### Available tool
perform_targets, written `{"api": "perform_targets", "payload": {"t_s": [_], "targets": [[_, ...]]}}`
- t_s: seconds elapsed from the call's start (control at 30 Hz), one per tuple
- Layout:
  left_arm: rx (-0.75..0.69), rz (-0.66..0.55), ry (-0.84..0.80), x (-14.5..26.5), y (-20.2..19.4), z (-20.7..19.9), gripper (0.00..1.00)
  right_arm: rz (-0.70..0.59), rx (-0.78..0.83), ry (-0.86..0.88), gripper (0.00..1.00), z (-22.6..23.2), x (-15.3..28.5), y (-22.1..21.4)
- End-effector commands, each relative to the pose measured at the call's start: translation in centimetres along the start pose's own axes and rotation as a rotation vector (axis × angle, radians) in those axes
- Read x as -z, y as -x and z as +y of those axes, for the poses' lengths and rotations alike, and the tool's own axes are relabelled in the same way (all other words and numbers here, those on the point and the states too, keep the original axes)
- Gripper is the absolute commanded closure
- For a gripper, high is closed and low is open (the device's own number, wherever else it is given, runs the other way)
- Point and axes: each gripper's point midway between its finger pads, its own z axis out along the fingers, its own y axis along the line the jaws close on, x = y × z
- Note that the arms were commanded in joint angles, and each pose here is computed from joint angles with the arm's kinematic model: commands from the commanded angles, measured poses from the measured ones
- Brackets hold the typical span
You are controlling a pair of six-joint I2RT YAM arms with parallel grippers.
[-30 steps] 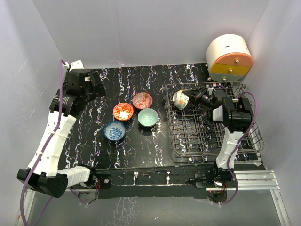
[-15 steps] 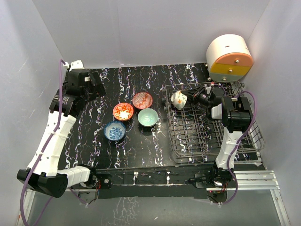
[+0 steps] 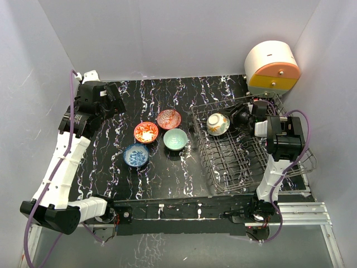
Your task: Load the bowls into the dish rack
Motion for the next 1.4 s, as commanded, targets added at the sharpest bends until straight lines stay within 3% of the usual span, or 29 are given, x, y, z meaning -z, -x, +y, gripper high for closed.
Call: {"api": "perform_targets", "payload": {"t_s": [0.0, 0.1, 0.43, 0.77, 0.97, 1.1, 1.37], "targets": [[-0.004, -0.01, -0.019, 0.1, 0.2, -0.3, 0.04, -0.005, 0.102, -0.133, 0.52, -0.5, 0.6, 0.1], [-0.001, -0.009, -0.025, 0.0, 0.2, -0.5, 0.04, -0.01, 0.158, -0.211, 0.5, -0.9, 0.9, 0.8], [-0.007, -0.014, -0.03, -0.3, 0.5, -0.8, 0.04, -0.083, 0.474, -0.598, 0.24, -1.7, 4.2, 5.5], [-0.011, -0.015, -0.045, -0.6, 0.8, -1.3, 0.04, -0.087, 0.684, -0.688, 0.19, 1.2, 5.1, 5.0], [-0.026, -0.005, -0.041, -0.5, 0.8, -1.3, 0.04, -0.126, 0.906, -0.599, 0.07, 9.7, 4.1, -0.4], [-0.02, -0.017, -0.043, -0.2, 1.1, -1.2, 0.04, -0.126, 1.02, -0.496, 0.07, 14.5, 3.7, -5.6], [-0.01, -0.06, -0.017, 1.1, 2.0, -0.3, 0.04, 0.263, 1.256, -0.203, 0.07, 15.6, 0.6, -20.4]]}}
